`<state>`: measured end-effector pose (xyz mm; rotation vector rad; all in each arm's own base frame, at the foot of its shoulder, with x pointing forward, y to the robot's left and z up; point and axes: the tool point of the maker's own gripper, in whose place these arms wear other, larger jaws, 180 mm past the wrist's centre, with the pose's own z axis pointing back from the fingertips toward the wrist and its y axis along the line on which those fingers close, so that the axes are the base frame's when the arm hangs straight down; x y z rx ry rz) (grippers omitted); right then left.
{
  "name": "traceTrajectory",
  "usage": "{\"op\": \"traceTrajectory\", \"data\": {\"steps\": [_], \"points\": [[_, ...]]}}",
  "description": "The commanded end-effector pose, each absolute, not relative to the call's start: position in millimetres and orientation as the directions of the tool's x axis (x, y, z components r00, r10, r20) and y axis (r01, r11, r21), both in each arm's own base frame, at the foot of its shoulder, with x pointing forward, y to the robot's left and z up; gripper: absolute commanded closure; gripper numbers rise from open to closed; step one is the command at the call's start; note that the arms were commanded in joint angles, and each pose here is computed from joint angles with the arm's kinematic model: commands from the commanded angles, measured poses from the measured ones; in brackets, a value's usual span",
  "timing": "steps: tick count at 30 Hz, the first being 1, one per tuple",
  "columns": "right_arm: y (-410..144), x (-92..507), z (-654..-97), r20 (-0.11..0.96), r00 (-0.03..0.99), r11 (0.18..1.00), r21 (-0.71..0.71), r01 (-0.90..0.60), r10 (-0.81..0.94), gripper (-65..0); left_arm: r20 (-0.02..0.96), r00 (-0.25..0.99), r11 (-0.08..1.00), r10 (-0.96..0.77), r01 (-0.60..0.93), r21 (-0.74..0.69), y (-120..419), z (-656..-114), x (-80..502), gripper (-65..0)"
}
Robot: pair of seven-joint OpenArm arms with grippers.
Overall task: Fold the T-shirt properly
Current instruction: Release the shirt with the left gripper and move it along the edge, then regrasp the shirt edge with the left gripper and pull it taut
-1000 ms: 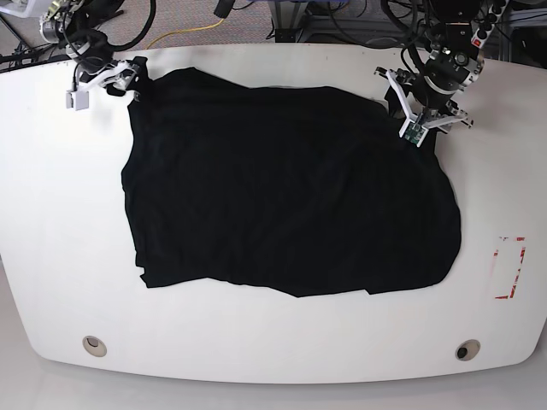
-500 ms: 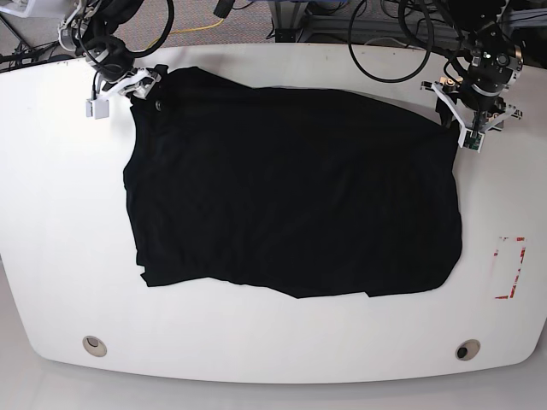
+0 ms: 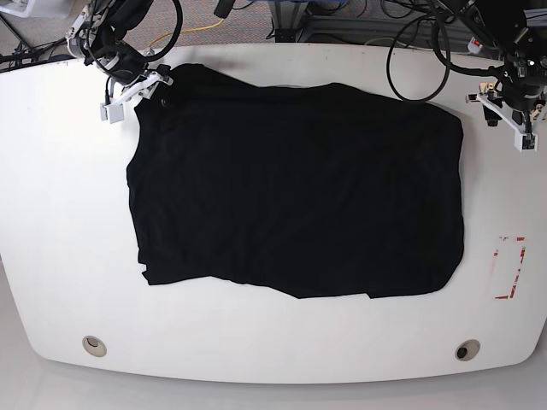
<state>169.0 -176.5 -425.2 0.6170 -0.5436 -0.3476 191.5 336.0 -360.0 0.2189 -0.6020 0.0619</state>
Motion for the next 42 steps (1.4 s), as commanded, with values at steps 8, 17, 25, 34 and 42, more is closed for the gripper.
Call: {"op": "traceTrajectory", "data": {"steps": [8, 17, 25, 34, 42], "points": [[-181, 161, -430, 0.356, 0.831, 0.79, 0.594, 0.153, -0.428, -20.3, 0.624, 0.772, 0.992, 0.12, -0.112, -0.052, 336, -380, 206, -29.9], [-181, 162, -429, 0.358, 0.83, 0.79, 0.595, 0.15, -0.428, -20.3, 0.592, 0.783, 0.981, 0.19, -0.131, -0.142, 331, -403, 212, -29.9], [-181, 167, -428, 0.366, 0.827, 0.79, 0.596, 0.144, -0.427, -20.5, 0.63, 0.754, 0.971, 0.186, -0.044, -0.234, 300, -397, 232, -29.9], [-181, 167, -428, 0.366, 0.827, 0.79, 0.596, 0.144, -0.427, -20.5, 0.635, 0.755, 0.957, 0.164, 0.035, -0.289, 272, -398, 241, -29.9], [-182, 167, -428, 0.367, 0.827, 0.791, 0.594, 0.144, -0.426, -20.5, 0.625, 0.769, 0.951, 0.135, 0.077, -0.3, 256, -403, 243, -29.9]]}}
